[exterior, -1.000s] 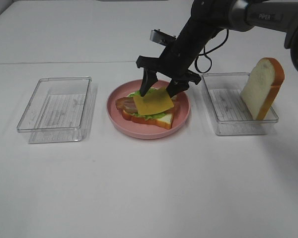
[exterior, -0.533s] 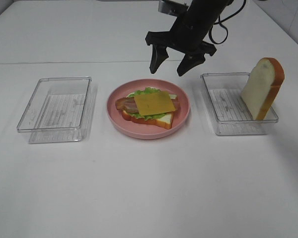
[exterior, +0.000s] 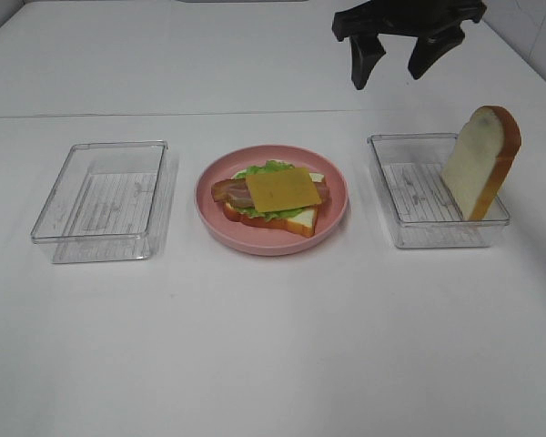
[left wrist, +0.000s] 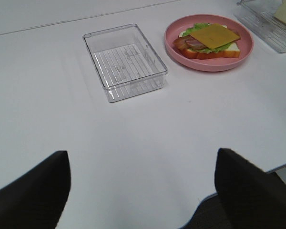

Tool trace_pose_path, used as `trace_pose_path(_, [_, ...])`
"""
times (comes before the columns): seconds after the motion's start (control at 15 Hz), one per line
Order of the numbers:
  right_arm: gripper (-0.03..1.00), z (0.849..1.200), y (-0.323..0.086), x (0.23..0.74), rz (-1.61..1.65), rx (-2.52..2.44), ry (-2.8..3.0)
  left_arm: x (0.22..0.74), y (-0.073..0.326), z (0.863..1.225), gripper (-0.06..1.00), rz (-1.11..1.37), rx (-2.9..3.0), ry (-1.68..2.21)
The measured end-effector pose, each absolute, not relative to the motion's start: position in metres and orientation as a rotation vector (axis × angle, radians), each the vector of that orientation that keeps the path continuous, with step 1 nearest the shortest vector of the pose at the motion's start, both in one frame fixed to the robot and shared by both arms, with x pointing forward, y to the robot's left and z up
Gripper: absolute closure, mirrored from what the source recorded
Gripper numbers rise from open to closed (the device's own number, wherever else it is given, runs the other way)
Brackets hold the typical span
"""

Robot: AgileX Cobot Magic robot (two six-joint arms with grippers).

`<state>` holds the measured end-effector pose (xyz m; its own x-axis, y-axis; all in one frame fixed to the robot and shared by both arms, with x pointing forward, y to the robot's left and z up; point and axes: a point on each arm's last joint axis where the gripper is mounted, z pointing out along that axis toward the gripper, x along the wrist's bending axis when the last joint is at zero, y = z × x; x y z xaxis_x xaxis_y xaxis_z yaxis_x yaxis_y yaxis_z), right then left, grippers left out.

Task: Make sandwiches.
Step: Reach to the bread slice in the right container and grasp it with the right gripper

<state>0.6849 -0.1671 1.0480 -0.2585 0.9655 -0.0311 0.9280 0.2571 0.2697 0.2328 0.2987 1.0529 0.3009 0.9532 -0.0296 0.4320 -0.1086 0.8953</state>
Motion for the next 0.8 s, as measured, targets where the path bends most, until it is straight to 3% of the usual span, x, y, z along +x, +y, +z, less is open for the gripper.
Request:
trace_pose_path(0.53, [0.25, 1.049, -0.280, 0.704, 0.335, 2.107, 2.085, 0.233, 0.299, 1.053, 0.16, 0.751, 1.697, 1.268])
trace_pose_path(0.8, [0.25, 1.049, -0.301, 0.704, 0.373, 2.148, 2.068, 0.233, 0.299, 1.053, 0.16, 0.751, 1.697, 1.268])
